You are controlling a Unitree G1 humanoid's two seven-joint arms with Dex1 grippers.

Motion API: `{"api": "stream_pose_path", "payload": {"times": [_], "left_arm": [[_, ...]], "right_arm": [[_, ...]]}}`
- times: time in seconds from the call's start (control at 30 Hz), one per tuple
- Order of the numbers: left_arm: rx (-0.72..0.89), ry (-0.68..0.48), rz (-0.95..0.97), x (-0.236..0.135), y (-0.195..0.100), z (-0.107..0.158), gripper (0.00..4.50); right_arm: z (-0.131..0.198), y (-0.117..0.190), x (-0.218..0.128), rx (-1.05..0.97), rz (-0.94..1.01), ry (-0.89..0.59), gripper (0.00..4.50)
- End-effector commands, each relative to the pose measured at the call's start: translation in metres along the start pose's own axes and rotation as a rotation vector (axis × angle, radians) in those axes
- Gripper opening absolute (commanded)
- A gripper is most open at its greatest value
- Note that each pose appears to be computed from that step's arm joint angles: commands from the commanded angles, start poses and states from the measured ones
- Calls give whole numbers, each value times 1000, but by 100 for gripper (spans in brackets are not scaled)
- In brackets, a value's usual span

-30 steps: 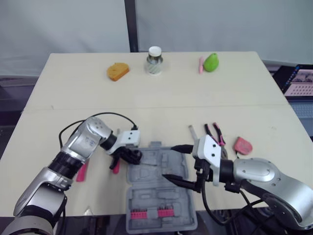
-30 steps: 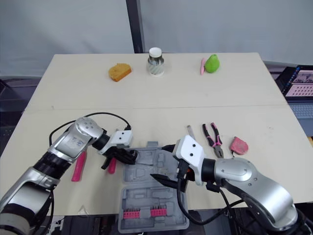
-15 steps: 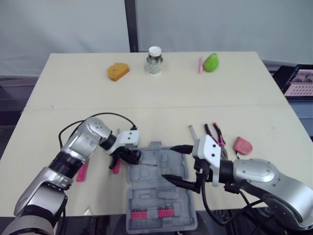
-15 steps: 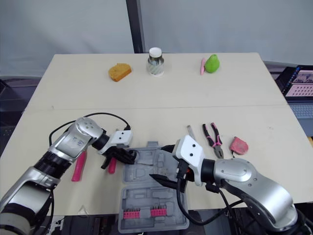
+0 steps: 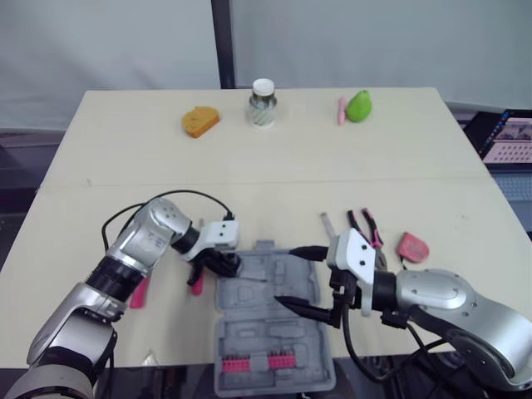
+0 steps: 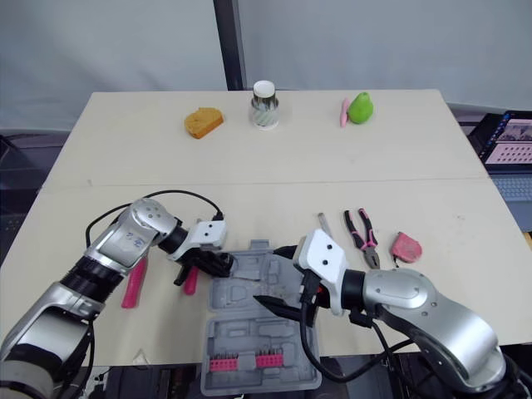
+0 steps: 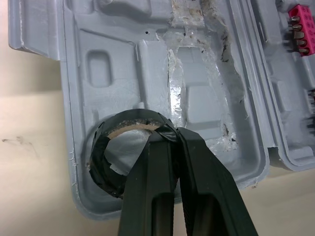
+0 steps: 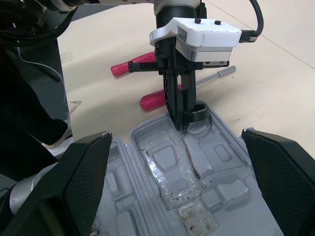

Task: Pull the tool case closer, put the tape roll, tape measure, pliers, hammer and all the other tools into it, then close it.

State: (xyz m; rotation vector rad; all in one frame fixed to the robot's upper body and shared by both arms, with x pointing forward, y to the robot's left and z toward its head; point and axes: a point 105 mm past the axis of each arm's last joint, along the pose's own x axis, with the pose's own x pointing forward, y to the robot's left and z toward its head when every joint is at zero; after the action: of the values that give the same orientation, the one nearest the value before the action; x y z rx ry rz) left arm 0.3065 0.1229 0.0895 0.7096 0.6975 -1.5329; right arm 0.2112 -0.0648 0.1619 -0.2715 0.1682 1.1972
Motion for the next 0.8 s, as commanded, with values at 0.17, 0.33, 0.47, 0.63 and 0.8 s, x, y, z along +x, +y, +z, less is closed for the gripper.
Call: {"api": "stream_pose_path", "payload": {"times": [0.17, 0.33, 0.47, 0.63, 0.8], "left_arm": [[35, -5, 9, -2, 2, 6, 6], [43, -2, 12, -1, 3, 6, 6], [46, 0, 14, -1, 4, 6, 6], [54, 13, 25, -4, 6, 5, 6], [53, 20, 26, -5, 6, 3, 6]], "right_arm": [[11, 2, -1, -45, -1, -39, 450], [11, 1, -2, -45, -5, -38, 450], [11, 1, -2, -45, -7, -37, 450], [11, 0, -2, -47, -9, -40, 450], [11, 1, -2, -47, -9, -43, 450]]}}
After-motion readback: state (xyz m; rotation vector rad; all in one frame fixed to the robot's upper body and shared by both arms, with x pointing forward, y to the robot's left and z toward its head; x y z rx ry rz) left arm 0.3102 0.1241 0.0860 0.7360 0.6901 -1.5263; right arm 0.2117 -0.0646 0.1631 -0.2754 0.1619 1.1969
